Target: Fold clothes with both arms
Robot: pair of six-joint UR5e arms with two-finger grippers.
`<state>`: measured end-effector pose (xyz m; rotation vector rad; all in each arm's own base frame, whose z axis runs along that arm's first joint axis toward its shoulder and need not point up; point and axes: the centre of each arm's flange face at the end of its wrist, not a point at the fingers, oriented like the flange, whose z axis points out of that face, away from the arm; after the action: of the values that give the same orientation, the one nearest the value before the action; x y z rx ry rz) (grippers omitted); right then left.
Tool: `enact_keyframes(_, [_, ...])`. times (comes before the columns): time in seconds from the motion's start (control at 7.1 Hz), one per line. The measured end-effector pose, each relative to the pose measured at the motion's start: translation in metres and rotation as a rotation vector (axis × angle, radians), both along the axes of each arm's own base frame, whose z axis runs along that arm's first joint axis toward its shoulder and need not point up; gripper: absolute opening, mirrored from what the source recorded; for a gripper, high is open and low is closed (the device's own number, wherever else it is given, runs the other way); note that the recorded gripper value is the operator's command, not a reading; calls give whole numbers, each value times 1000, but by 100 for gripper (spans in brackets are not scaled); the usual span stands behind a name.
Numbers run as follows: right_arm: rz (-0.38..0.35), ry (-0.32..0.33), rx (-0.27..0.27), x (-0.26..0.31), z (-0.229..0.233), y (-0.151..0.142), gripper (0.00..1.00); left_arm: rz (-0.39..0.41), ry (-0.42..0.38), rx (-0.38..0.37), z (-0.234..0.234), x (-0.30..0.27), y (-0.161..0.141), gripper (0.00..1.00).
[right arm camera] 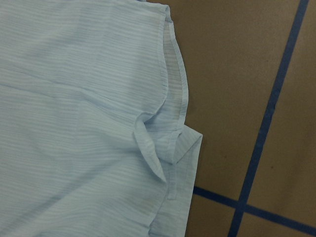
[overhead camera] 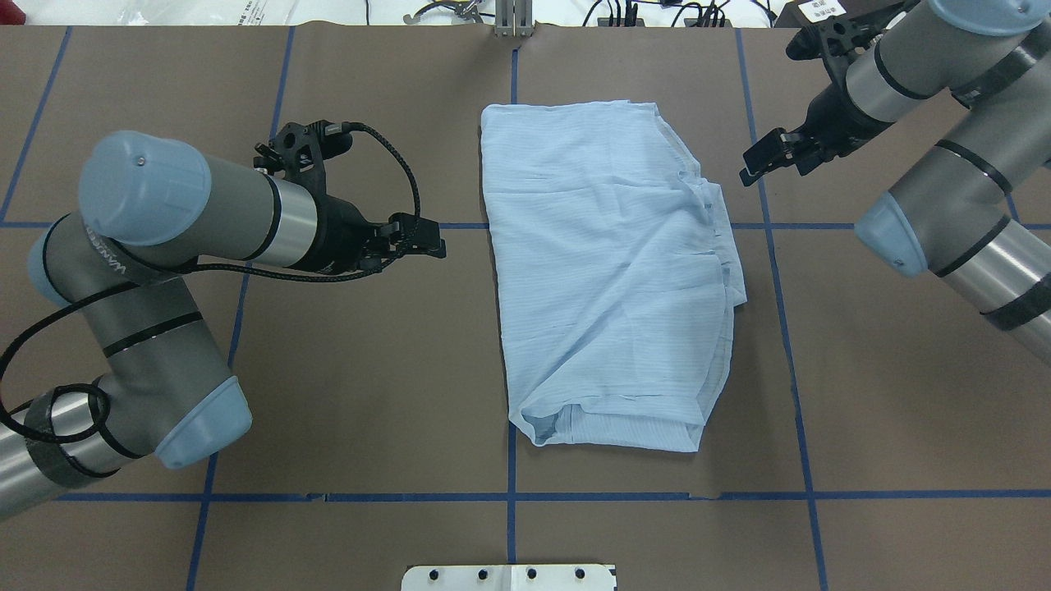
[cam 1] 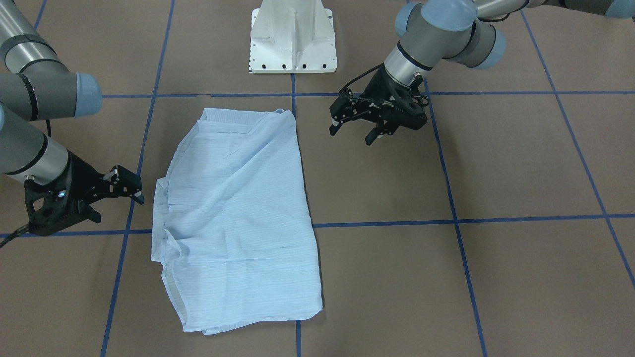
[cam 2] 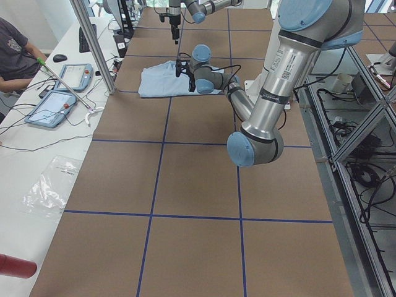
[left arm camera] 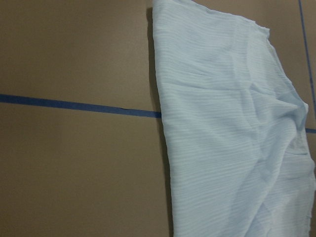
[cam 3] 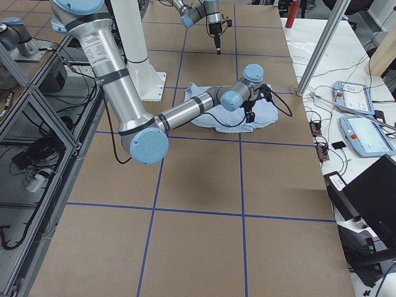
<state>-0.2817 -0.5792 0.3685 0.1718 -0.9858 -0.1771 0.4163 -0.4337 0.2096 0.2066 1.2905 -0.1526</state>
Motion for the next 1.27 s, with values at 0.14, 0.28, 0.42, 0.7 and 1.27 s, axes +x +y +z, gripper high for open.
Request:
enact_keyframes(0.14, [83, -31, -141, 5, -5, 18, 99, -4, 12, -4, -4, -5, 3, 100])
enact_keyframes(0.28, [173, -57, -299, 5, -9, 40, 99, -13, 17, -1, -6, -8, 4, 100])
enact_keyframes(0.42, [260, -70, -448, -1, -14, 66, 99, -29, 22, 8, -10, -11, 5, 100])
enact_keyframes(0.7, [388, -54, -606, -43, -23, 128, 99, -52, 35, 33, -19, -16, 7, 100])
enact_keyframes(1.27, [413, 62, -566, -137, -4, 262, 75, -56, 55, 52, -29, -25, 13, 100])
